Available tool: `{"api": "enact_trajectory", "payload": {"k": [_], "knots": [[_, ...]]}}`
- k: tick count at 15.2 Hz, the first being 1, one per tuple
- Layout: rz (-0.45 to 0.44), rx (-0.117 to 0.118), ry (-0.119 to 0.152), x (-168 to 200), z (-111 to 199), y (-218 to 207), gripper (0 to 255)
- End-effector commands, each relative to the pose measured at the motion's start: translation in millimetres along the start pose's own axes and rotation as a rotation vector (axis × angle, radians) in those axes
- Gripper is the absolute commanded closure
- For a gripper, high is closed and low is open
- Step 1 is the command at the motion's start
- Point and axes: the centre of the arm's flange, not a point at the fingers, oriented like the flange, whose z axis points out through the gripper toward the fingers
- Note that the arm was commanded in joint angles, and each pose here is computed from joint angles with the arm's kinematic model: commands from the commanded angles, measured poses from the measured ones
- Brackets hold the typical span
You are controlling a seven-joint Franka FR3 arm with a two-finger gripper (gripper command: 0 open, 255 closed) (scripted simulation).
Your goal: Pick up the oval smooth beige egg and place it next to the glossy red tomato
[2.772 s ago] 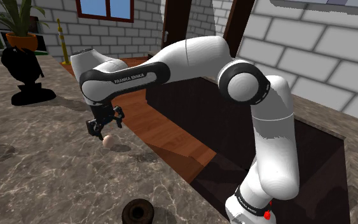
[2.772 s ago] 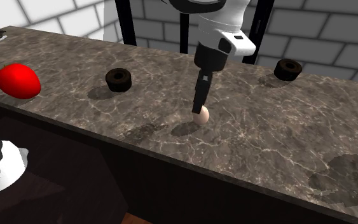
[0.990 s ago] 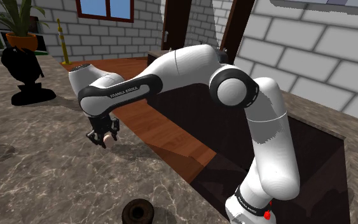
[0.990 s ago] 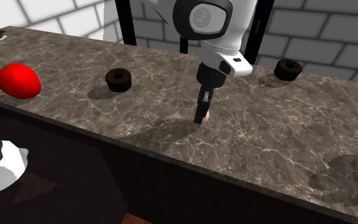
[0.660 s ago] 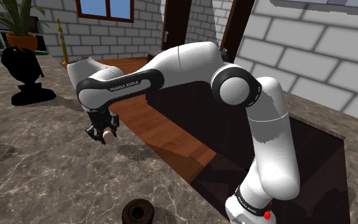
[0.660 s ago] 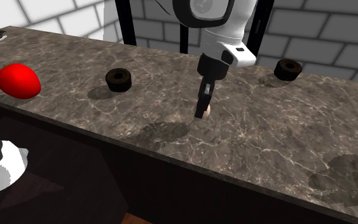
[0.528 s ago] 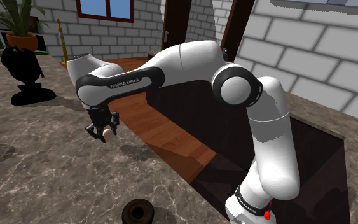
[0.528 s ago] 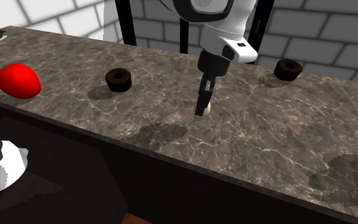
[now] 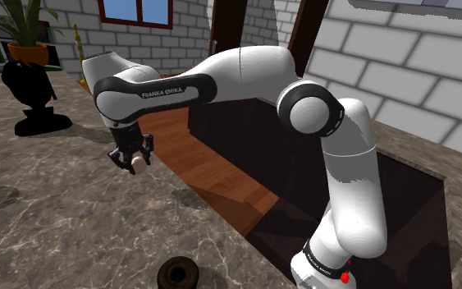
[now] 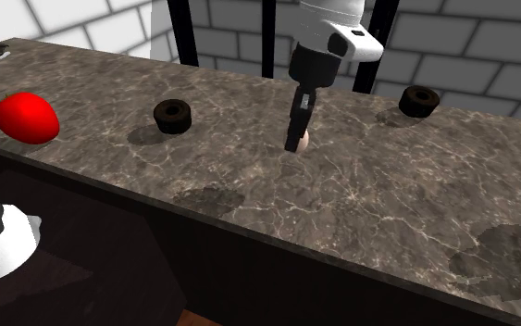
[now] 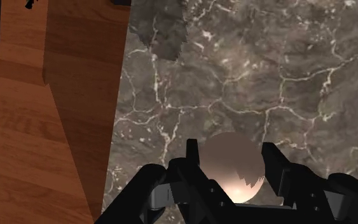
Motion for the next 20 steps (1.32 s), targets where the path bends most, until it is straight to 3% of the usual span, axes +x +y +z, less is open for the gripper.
{"api": "enact_trajectory", "payload": {"k": [1,20], "knots": [[0.0,0.0,0.0,-1,-11,1,255],[0.0,0.0,0.0,-16,-109,15,255]]}}
